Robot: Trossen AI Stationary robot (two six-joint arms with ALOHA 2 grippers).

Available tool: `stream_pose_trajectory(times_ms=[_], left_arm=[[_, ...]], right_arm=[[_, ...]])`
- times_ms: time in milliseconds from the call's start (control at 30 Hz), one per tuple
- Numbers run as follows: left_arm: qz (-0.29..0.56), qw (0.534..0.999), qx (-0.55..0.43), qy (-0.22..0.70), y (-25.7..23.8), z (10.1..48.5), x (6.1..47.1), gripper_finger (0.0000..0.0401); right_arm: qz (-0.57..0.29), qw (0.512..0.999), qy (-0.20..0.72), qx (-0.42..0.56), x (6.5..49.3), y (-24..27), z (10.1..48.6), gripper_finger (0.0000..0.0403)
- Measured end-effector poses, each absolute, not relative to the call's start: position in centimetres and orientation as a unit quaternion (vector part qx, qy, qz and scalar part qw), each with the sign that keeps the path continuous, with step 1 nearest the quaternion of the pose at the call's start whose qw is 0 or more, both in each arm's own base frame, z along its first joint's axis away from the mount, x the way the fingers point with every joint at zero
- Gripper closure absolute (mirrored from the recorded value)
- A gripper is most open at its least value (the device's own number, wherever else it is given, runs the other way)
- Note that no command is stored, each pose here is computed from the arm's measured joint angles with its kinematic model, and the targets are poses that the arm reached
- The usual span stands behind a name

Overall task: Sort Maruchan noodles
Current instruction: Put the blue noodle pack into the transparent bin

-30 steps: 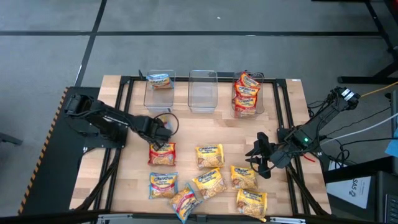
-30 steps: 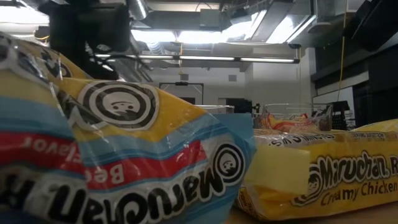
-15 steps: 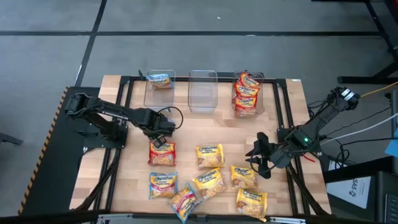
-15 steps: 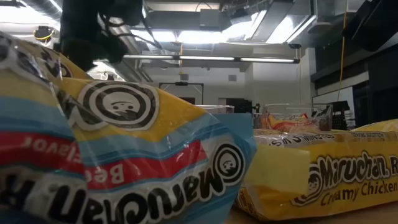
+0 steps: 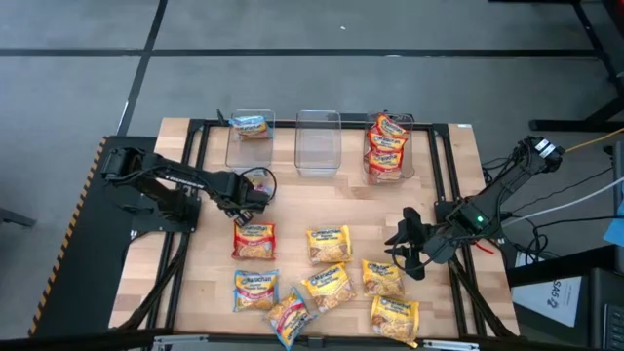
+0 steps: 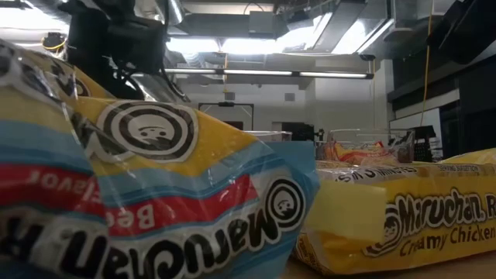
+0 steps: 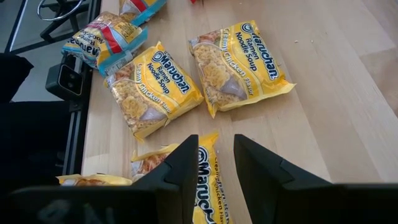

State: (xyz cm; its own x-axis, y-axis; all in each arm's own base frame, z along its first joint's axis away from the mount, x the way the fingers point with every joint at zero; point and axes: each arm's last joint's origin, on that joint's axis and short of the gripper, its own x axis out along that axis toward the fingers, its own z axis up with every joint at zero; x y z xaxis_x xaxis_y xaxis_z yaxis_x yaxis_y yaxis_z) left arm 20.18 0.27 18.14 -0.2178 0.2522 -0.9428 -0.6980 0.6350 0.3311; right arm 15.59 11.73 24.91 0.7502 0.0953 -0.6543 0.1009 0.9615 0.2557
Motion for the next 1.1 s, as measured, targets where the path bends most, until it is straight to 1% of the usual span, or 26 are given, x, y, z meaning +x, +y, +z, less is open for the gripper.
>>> stream_pose_trajectory(times_ms=[100, 333, 633, 800, 900, 1033, 1100], left_arm=[[0.393, 0.622, -0.155, 0.66, 0.8, 18.1, 20.6, 0.0289], [0.361, 0.651, -0.174, 0.645, 2.4, 17.6, 21.4, 0.0289], [0.353, 0.629, -0.19, 0.666, 3.0, 16.1, 20.2, 0.0289], [0.334, 0.633, -0.196, 0.671, 2.9, 15.8, 20.2, 0.0292], [0.329, 0.636, -0.195, 0.67, 2.9, 15.8, 20.3, 0.0314], [0.324, 0.638, -0.194, 0.671, 2.9, 15.8, 20.4, 0.0378], [0.325, 0.639, -0.191, 0.671, 2.9, 16.0, 20.4, 0.0394]], right_arm=[[-0.001, 0.925, 0.353, 0.139, 15.6, 11.7, 24.9, 0.0297], [0.0, 0.925, 0.354, 0.139, 15.6, 11.7, 24.9, 0.0297], [0.008, 0.921, 0.36, 0.145, 15.6, 11.8, 24.9, 0.0297], [0.008, 0.922, 0.36, 0.145, 15.6, 11.8, 24.9, 0.0297], [0.008, 0.922, 0.36, 0.145, 15.6, 11.8, 24.9, 0.0297], [0.008, 0.922, 0.36, 0.145, 15.6, 11.8, 24.9, 0.0297], [0.009, 0.922, 0.36, 0.144, 15.6, 11.8, 24.9, 0.0297]])
